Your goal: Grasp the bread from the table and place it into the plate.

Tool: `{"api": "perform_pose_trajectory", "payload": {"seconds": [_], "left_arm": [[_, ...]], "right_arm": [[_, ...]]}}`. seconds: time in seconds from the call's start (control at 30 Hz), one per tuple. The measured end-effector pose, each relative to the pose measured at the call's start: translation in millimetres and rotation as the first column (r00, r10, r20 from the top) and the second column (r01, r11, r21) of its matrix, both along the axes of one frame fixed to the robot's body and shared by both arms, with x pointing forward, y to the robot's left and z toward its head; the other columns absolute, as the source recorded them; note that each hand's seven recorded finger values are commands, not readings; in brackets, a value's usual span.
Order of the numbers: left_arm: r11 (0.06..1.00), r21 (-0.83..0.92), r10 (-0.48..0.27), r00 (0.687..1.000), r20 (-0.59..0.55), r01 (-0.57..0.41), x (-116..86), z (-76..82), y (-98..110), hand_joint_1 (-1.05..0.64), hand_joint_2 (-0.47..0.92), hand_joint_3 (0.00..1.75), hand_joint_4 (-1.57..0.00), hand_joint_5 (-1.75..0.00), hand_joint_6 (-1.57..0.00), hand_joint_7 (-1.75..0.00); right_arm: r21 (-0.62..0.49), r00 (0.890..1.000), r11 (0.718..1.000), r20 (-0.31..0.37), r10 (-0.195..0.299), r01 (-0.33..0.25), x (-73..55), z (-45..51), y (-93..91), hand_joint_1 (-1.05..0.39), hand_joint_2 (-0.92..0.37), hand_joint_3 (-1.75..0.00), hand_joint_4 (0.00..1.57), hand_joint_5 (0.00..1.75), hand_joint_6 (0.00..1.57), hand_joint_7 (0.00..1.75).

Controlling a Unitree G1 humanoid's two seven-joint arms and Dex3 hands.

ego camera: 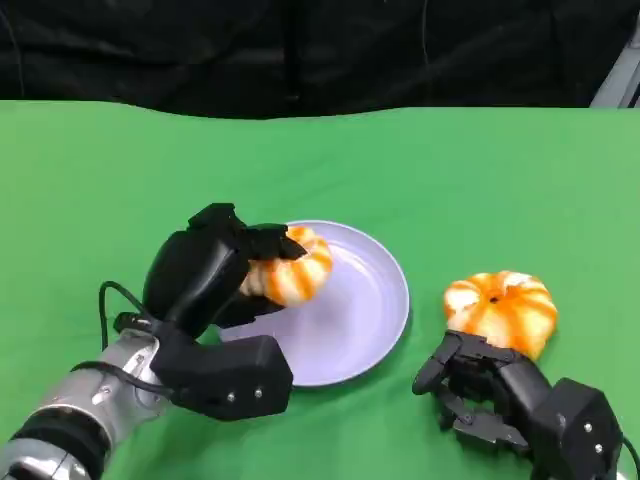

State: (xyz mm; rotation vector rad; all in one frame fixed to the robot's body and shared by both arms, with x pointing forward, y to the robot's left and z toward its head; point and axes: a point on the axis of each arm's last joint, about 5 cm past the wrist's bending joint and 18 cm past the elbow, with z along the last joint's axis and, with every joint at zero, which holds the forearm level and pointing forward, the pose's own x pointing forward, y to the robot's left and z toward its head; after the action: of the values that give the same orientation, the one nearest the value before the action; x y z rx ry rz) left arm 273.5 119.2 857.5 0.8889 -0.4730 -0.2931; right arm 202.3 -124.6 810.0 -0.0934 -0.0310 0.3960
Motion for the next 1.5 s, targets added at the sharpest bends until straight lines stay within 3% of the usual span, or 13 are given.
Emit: {"api": "perform_pose_trajectory", "payload": {"seconds": [0.33, 0.47, 0.53, 0.6, 0.63, 0.77, 0.87, 0.97, 1.1, 1.5], "left_arm": [[0.999, 0.029, -0.016, 0.999, -0.050, 0.018, 3.4, 1.2, -5.4, -0.02, 0.92, 0.07, -0.65, -1.54, -1.07, -0.51], [0.999, 0.039, -0.018, 0.998, -0.066, 0.021, 3.6, 0.6, -5.1, -0.03, 0.92, 0.09, -0.66, -1.45, -1.10, -0.38], [0.999, 0.045, -0.023, 0.997, -0.079, 0.026, 3.3, 0.0, -5.0, -0.07, 0.92, 0.07, -0.74, -1.21, -1.13, -0.26], [0.998, 0.050, -0.028, 0.996, -0.090, 0.033, 3.3, -0.1, -5.1, -0.14, 0.92, 0.03, -0.86, -0.82, -1.14, -0.11], [0.998, 0.049, -0.029, 0.995, -0.097, 0.034, 3.3, -0.1, -5.2, -0.16, 0.92, 0.02, -0.89, -0.73, -1.15, -0.07], [0.998, 0.046, -0.029, 0.993, -0.113, 0.034, 3.4, -0.2, -5.3, -0.21, 0.91, 0.00, -0.97, -0.41, -1.11, -0.01], [0.998, 0.049, -0.037, 0.990, -0.134, 0.044, 3.5, -0.2, -5.2, -0.21, 0.91, 0.00, -0.99, -0.36, -1.11, 0.00], [0.998, 0.041, -0.039, 0.988, -0.149, 0.045, 4.0, 0.5, -4.8, -0.35, 0.92, 0.01, -0.97, -0.10, -0.95, 0.00], [0.998, 0.034, -0.050, 0.985, -0.165, 0.056, 4.3, 1.2, -4.2, -0.44, 0.92, 0.04, -0.93, -0.02, -0.85, 0.00], [0.998, 0.038, -0.052, 0.985, -0.166, 0.059, 4.4, 1.3, -3.3, -0.47, 0.92, 0.07, -0.92, 0.00, -0.82, 0.00]], "right_arm": [[0.000, 1.000, 1.000, 0.002, 0.000, 0.000, -0.2, 0.0, 0.2, 0.00, -0.86, -0.63, 0.69, 1.73, 0.71, 1.35], [-0.001, 1.000, 1.000, 0.003, -0.004, 0.004, -0.5, 0.0, 0.4, 0.01, -0.86, -0.63, 0.69, 1.73, 0.71, 1.35], [-0.002, 1.000, 1.000, 0.004, -0.005, 0.005, -0.6, 0.0, 0.5, 0.01, -0.86, -0.63, 0.68, 1.74, 0.71, 1.35], [-0.003, 1.000, 1.000, 0.005, -0.004, 0.004, -0.6, 0.0, 0.6, 0.01, -0.86, -0.63, 0.67, 1.74, 0.71, 1.35], [-0.003, 1.000, 1.000, 0.005, -0.004, 0.004, -0.6, 0.0, 0.6, 0.01, -0.86, -0.63, 0.67, 1.74, 0.71, 1.35], [-0.002, 1.000, 1.000, 0.005, -0.002, 0.002, -0.6, 0.0, 0.5, 0.01, -0.86, -0.63, 0.66, 1.74, 0.71, 1.35], [-0.002, 1.000, 1.000, 0.005, -0.002, 0.002, -0.6, 0.0, 0.4, 0.01, -0.86, -0.63, 0.66, 1.74, 0.71, 1.35], [-0.002, 1.000, 1.000, 0.005, -0.001, 0.001, -0.6, 0.0, 0.4, 0.02, -0.87, -0.63, 0.69, 1.72, 0.73, 1.32], [0.003, 1.000, 1.000, 0.003, 0.001, -0.001, -0.6, 0.0, -0.1, 0.02, -0.87, -0.63, 0.69, 1.71, 0.74, 1.31], [0.003, 1.000, 1.000, 0.002, 0.002, -0.002, -0.5, 0.0, -0.2, 0.02, -0.88, -0.62, 0.69, 1.71, 0.74, 1.31]]}}
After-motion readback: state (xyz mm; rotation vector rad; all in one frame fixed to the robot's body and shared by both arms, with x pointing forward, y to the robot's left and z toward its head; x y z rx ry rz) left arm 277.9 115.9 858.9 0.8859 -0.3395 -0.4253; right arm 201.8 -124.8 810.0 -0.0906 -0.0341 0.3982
